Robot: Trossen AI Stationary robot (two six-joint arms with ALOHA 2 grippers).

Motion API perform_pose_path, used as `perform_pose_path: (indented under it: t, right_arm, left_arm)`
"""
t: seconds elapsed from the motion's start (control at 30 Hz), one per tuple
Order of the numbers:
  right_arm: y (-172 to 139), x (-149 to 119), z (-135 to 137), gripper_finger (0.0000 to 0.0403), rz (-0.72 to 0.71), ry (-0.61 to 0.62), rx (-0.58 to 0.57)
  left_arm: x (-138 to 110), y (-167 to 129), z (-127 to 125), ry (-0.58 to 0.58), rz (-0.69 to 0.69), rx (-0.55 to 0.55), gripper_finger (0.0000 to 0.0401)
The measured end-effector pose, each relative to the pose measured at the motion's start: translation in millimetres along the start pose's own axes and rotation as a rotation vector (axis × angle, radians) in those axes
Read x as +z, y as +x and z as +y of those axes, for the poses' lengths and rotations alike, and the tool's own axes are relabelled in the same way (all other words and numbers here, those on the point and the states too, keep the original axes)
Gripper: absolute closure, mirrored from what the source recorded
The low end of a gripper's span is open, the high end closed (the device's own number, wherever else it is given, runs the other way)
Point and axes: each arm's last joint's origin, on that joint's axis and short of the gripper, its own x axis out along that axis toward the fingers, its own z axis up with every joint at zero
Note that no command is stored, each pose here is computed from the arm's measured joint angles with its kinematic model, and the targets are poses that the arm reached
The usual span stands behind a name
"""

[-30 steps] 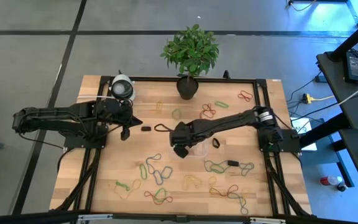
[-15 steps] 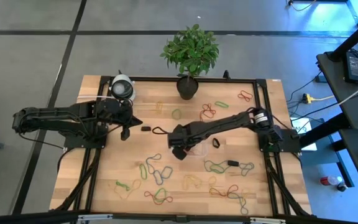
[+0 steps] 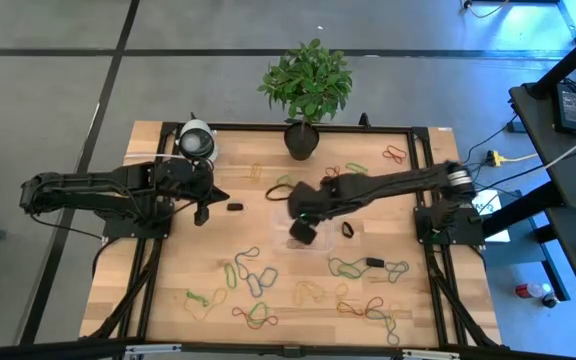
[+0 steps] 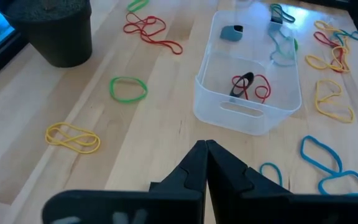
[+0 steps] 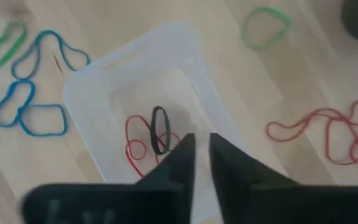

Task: Pick and place rubber bands into bin
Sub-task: Put the yellow rubber band into the bin

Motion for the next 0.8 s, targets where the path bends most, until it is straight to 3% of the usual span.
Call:
perform_pose_path:
  t: [0.1, 0.43, 0.57, 0.8]
  right_arm:
    - [-12.6, -20.1, -17.5, 0.0395, -0.035, 0.025, 0.026]
    - [-34.9, -124.1, -82.6, 0.0398, -0.274, 0.221, 0.201]
    - [-30.4, -160.4, -108.1, 0.0395, -0.337, 0.239, 0.246]
    - [-20.0, -195.5, -135.4, 0.0396, -0.433, 0.235, 0.315]
  left_arm:
    - [-0.2, 0.1, -0.2, -0.001, 0.002, -0.001, 0.0399]
    - [13.9, -0.6, -16.6, 0.063, -0.002, 0.024, 0.0399]
    - [26.9, 3.1, -27.1, 0.057, 0.039, 0.057, 0.0399]
    - [50.4, 14.9, -58.7, 0.022, 0.219, 0.082, 0.0399]
